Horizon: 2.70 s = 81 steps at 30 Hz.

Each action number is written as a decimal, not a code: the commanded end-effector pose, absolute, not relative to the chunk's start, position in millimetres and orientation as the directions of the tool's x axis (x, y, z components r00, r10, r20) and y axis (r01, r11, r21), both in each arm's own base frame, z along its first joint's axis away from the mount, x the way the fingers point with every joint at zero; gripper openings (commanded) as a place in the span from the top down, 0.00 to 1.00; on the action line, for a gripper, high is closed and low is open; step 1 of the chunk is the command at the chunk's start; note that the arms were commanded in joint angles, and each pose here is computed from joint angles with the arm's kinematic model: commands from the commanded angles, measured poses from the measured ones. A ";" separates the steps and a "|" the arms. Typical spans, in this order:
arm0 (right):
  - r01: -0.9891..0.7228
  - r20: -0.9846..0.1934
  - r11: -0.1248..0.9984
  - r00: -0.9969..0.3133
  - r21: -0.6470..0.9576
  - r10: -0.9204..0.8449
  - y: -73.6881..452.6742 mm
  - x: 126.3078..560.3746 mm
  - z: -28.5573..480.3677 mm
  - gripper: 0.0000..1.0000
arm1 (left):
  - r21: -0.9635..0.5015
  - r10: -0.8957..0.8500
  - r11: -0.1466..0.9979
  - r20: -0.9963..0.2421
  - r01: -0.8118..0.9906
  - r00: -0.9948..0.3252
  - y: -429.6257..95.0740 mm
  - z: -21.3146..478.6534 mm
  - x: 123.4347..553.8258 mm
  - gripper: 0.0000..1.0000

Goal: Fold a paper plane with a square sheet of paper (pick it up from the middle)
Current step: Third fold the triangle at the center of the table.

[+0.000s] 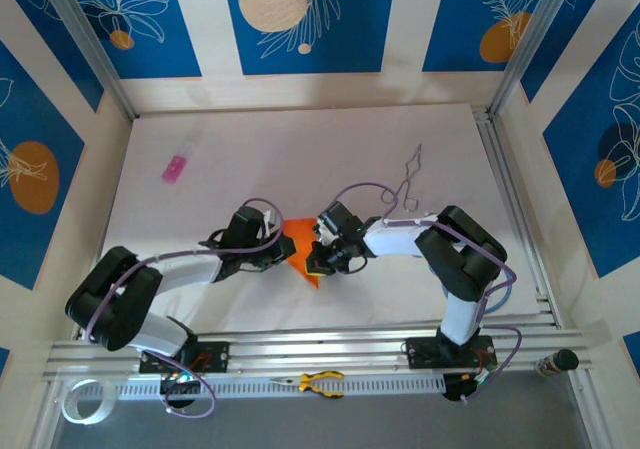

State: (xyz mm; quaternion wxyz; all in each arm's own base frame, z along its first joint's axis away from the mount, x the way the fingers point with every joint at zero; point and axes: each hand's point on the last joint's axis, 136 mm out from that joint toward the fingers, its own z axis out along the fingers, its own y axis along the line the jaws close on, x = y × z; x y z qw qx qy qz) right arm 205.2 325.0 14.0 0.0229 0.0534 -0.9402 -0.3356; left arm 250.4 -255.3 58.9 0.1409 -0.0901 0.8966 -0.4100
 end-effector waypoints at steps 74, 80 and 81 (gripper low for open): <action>-0.249 -0.059 0.741 -0.960 0.624 -0.272 350.2 211.4 22.6 0.94 | -0.636 -0.173 0.765 -0.057 -0.098 -0.983 -235.1 -11.7 248.3 1.00; -0.215 -0.018 0.776 -0.967 0.593 -0.254 327.0 198.3 4.7 0.94 | -0.627 -0.181 0.772 -0.058 -0.105 -0.982 -232.9 -14.1 248.5 1.00; -0.212 -0.013 0.773 -0.967 0.598 -0.255 324.6 194.6 4.7 0.93 | -0.622 -0.185 0.775 -0.060 -0.108 -0.981 -231.6 -15.1 248.6 1.00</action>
